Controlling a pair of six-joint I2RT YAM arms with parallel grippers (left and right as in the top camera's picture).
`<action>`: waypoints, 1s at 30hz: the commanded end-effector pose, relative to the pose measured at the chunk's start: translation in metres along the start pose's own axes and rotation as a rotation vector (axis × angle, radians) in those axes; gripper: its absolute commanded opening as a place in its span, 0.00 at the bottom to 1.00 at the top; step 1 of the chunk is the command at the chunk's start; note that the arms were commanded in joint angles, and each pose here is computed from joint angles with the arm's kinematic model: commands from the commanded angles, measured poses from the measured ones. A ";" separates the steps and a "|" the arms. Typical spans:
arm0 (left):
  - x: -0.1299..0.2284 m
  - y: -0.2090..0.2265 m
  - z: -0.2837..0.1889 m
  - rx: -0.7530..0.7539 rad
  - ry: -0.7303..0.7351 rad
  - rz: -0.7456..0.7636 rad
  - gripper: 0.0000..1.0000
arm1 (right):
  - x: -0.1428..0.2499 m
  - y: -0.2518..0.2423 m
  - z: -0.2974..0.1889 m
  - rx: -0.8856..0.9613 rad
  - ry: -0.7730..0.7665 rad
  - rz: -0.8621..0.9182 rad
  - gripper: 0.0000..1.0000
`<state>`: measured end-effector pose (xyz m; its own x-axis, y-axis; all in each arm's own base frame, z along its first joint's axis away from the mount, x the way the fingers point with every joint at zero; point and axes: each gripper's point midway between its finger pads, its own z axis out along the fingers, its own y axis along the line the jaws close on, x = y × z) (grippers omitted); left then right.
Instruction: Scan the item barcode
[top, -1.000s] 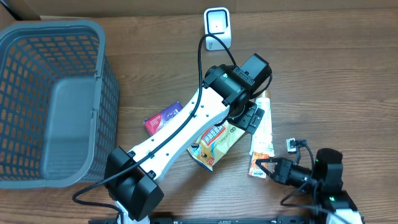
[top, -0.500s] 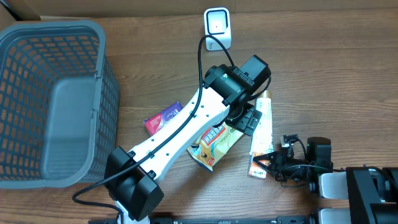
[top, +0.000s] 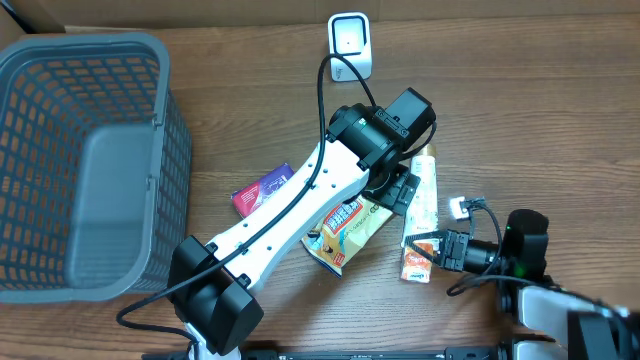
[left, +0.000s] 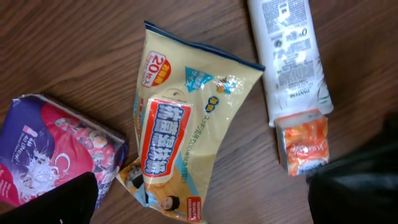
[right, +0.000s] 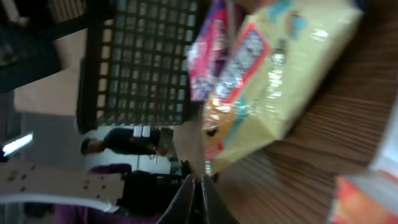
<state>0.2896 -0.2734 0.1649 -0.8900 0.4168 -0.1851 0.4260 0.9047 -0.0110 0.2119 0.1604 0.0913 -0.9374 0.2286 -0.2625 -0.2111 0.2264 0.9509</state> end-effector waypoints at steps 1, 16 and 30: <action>-0.013 0.003 -0.008 -0.018 -0.062 -0.027 1.00 | -0.002 0.028 -0.003 -0.062 0.013 -0.086 0.29; -0.050 0.025 -0.100 -0.082 -0.397 -0.013 1.00 | -0.053 0.110 -0.025 -0.047 -0.257 -0.501 0.99; -0.042 0.079 -0.200 -0.239 -0.698 -0.150 1.00 | -0.193 0.227 -0.119 0.485 -0.595 -1.075 1.00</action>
<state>0.3252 -0.2239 0.3389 -0.6513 0.2530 -0.7154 0.2724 0.9579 0.0908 0.2959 0.0786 0.3189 -0.3536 0.2874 -0.8902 -0.5790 0.6802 0.4496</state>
